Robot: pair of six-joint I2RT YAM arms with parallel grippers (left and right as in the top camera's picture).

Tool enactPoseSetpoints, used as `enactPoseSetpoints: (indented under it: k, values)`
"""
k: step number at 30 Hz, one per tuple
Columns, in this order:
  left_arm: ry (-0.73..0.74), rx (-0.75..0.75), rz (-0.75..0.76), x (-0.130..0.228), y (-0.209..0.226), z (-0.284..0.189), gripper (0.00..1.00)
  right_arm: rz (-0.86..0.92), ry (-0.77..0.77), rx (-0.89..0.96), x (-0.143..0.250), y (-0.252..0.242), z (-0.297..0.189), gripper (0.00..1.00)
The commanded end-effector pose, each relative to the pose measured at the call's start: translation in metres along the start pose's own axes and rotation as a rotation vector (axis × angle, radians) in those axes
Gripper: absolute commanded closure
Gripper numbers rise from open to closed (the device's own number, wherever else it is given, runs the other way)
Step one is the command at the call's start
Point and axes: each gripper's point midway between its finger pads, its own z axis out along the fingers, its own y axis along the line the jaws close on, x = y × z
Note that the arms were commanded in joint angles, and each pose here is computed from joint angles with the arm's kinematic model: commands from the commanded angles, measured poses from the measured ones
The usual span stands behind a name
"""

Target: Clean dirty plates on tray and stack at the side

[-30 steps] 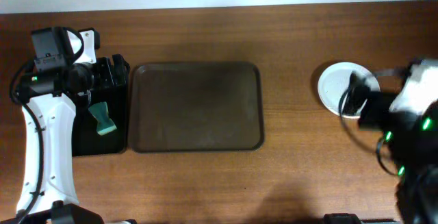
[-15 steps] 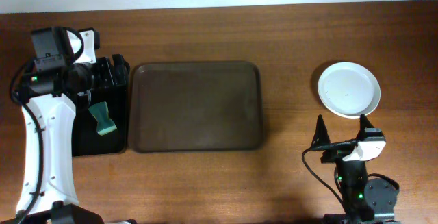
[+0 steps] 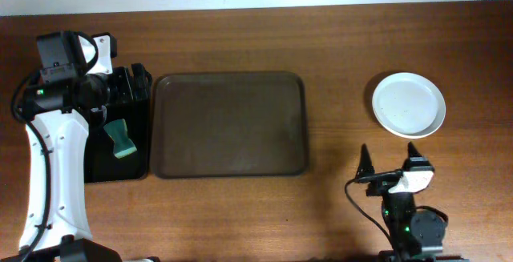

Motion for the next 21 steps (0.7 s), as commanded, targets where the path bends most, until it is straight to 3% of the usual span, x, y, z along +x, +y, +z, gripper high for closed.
enactPoseSetpoints:
  k: [1, 17, 20, 21]
  values:
    - [-0.026, 0.011, 0.024, -0.006, -0.004, -0.008, 0.01, 0.004, 0.026, -0.001, 0.009, 0.0, 0.0, 0.02]
    - [-0.023, 0.011, 0.023, -0.005, -0.004, -0.008, 0.01, 0.004, 0.028, 0.0, 0.009, 0.0, 0.0, 0.02]
    - [-0.063, 0.009, 0.036, -0.009, -0.009, -0.024, 0.01, 0.004, 0.028, 0.0, 0.009, 0.0, 0.0, 0.02]
    - [-0.088, -0.061, 0.062, -0.012, -0.003, -0.035, 0.01, 0.004, 0.028, 0.0, 0.009, 0.0, 0.0, 0.02]
